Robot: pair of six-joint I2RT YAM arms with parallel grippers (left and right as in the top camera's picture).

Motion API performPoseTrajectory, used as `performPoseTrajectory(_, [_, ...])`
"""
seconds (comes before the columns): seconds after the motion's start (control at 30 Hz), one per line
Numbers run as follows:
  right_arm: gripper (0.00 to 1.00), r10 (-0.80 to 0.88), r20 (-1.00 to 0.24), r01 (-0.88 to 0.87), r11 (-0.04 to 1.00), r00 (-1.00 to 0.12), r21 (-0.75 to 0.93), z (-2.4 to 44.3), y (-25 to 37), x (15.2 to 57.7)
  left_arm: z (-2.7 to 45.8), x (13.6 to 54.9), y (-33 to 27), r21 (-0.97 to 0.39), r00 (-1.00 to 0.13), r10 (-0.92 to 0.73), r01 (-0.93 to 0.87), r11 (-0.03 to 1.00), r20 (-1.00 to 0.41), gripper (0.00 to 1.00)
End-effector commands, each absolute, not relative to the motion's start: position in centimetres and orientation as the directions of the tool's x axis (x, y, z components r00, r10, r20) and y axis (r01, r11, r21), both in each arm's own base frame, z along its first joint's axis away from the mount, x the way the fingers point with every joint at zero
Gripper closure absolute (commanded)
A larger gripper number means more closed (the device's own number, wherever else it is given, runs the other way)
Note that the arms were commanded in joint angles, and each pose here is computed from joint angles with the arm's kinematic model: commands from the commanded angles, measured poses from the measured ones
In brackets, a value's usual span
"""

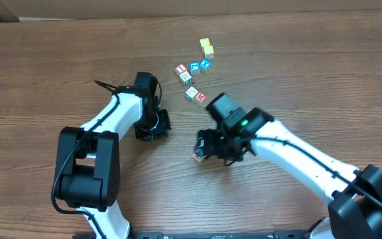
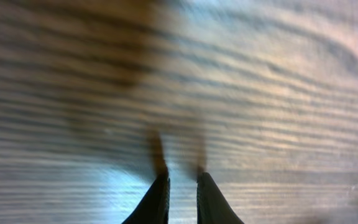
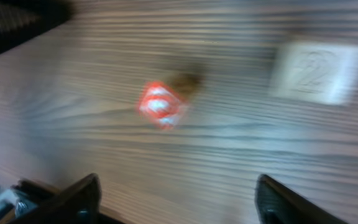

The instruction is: Flip 4 blocks

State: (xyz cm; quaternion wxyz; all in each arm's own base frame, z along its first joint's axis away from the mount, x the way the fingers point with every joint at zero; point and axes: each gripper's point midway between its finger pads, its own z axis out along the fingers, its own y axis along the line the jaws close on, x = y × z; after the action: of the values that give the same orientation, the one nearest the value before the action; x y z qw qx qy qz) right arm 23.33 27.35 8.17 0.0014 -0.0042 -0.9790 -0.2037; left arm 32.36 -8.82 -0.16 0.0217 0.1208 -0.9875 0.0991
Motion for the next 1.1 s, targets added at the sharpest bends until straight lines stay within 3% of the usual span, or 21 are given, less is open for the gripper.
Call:
performPoseTrajectory(0.0, [0.0,0.045,-0.091,0.004,0.914,-0.995,0.405,9.1,29.5,23.6,-0.8,33.0,-6.4,-0.12,-0.959,-0.282,-0.284,0.951,0.031,0.89])
performPoseTrajectory(0.2, [0.0,0.011,-0.193,-0.083,0.878,-0.981,0.472,10.2,33.3,23.7,-0.8,33.2,-6.1,-0.117,-0.957,-0.288,-0.289,0.95,0.024,0.87])
performPoseTrajectory(0.23, [0.02,0.03,-0.209,-0.07,0.887,-0.977,0.457,10.0,33.1,24.0,-0.8,33.2,-6.1,-0.114,-0.958,-0.288,-0.288,0.951,0.022,0.87])
performPoseTrajectory(0.3, [0.22,0.139,-0.226,0.039,0.916,-0.964,0.4,9.3,31.7,24.7,-0.9,33.2,-5.8,-0.095,-0.958,-0.288,-0.288,0.953,0.014,0.85])
performPoseTrajectory(0.43, [0.25,0.302,-0.281,0.214,0.928,-0.911,0.305,7.2,29.3,25.6,-1.0,33.3,-5.4,-0.076,-0.957,-0.289,-0.289,0.954,0.002,0.81])
performPoseTrajectory(0.7, [0.41,0.309,-0.243,0.232,0.925,-0.919,0.3,3.3,31.7,24.7,-1.5,33.1,-5.4,-0.079,-0.957,-0.289,-0.288,0.954,-0.003,0.79])
performPoseTrajectory(1.07, [0.43,0.351,-0.263,0.288,0.924,-0.899,0.251,2.3,30.5,24.9,-2.5,32.8,-5.3,-0.083,-0.957,-0.289,-0.287,0.954,-0.012,0.78])
